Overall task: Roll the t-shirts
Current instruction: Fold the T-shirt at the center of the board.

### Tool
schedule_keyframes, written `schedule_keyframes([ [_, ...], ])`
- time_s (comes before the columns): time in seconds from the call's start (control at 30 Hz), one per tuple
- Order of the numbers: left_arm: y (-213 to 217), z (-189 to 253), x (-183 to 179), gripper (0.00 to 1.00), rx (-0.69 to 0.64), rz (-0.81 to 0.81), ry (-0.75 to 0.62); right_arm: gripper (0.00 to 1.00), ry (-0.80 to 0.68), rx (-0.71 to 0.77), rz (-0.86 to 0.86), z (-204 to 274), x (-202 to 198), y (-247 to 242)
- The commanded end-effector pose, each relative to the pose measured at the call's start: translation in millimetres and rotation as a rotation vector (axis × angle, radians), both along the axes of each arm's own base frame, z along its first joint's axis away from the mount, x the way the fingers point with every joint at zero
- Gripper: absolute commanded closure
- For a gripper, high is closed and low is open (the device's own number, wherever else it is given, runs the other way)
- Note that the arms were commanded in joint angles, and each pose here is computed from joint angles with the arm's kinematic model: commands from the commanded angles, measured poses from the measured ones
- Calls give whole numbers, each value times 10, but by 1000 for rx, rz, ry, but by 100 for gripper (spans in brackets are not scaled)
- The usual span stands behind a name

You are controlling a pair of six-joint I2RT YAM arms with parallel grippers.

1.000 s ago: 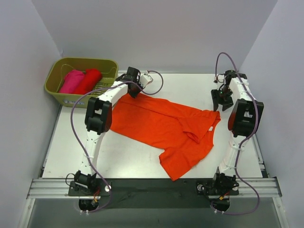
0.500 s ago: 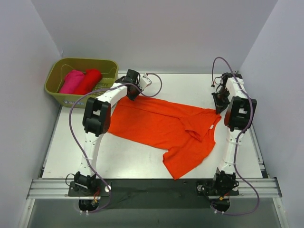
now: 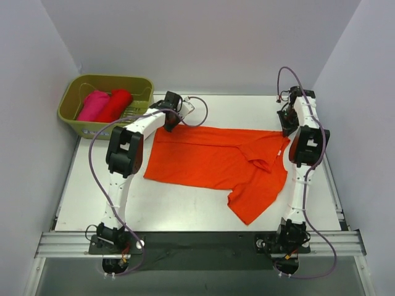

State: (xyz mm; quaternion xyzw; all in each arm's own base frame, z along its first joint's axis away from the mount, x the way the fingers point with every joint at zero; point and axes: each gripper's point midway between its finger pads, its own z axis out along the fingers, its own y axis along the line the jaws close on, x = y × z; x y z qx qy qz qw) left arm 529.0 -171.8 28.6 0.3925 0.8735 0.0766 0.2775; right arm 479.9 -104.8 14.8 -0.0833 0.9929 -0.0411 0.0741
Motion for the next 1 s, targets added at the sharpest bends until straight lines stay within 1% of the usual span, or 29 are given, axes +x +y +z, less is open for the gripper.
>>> schedule_keyframes([
  [0.0, 52, 461, 88, 67, -26, 45, -84, 79, -94, -58, -9, 103, 255, -192],
  [0.03, 15, 551, 108, 65, -50, 38, -102, 71, -118, -60, -19, 172, 295, -196],
  [0.07, -52, 777, 152, 64, -84, 29, -155, 65, -166, -68, -23, 366, 352, -206],
  [0.1, -134, 894, 159, 63, -124, 13, -174, 55, -203, -66, -24, 476, 397, -199],
  [0.13, -196, 1027, 166, 60, -155, 1, -197, 52, -231, -64, -21, 586, 419, -182],
  [0.17, -280, 1278, 180, 57, -205, -16, -244, 49, -294, -68, -18, 885, 433, -171],
  [0.23, -504, 1511, 113, 54, -305, -67, -259, 45, -335, -58, -4, 1027, 401, -109],
  [0.27, -596, 1714, 73, 53, -346, -87, -289, 45, -388, -53, 10, 1306, 365, -52],
  [0.3, -726, 1781, -2, 52, -383, -113, -283, 45, -367, -20, 23, 1239, 265, 27],
  [0.33, -918, 1839, -132, 51, -449, -189, -253, 44, -368, -1, 39, 1278, 203, 98],
  [0.37, -1021, 1994, -219, 49, -486, -234, -271, 44, -385, 6, 69, 1414, 107, 146],
  [0.4, -1100, 1874, -350, 49, -502, -271, -234, 46, -372, 18, 88, 1388, 32, 186],
  [0.43, -1254, 1870, -488, 49, -523, -326, -225, 48, -314, 47, 109, 1210, -131, 256],
  [0.47, -1382, 2021, -600, 48, -570, -398, -262, 49, -308, 52, 122, 1218, -204, 282],
  [0.5, -1432, 1800, -751, 48, -547, -448, -240, 50, -281, 62, 133, 1151, -280, 304],
  [0.53, -1571, 1742, -906, 48, -545, -502, -248, 50, -247, 105, 136, 1047, -384, 371],
  [0.57, -1686, 1950, -954, 48, -579, -567, -340, 51, -223, 145, 139, 988, -430, 420],
  [0.6, -1712, 1712, -1109, 47, -571, -612, -314, 54, -178, 186, 128, 943, -530, 492],
  [0.63, -1813, 1720, -1221, 47, -600, -654, -324, 55, -155, 214, 117, 902, -558, 537],
  [0.67, -1926, 1905, -1240, 46, -676, -670, -382, 58, -134, 256, 110, 841, -555, 614],
  [0.73, -2060, 1874, -1337, 47, -741, -674, -358, 62, -85, 302, 73, 764, -601, 692],
  [0.77, -2179, 1773, -1418, 48, -782, -657, -298, 67, -67, 327, 72, 704, -582, 733],
  [0.8, -2274, 1744, -1497, 49, -811, -672, -264, 69, -55, 329, 75, 662, -580, 757],
  [0.83, -2350, 1717, -1516, 51, -832, -671, -265, 71, -48, 325, 86, 626, -572, 753],
  [0.87, -2490, 1622, -1606, 51, -854, -661, -236, 76, -37, 320, 94, 556, -546, 756],
  [0.9, -2532, 1580, -1568, 51, -852, -619, -253, 78, -30, 301, 100, 525, -530, 737],
  [0.93, -2601, 1585, -1569, 53, -870, -610, -263, 78, -25, 290, 107, 497, -517, 719],
  [0.97, -2741, 1503, -1614, 53, -904, -570, -217, 80, -10, 279, 107, 433, -516, 701],
])
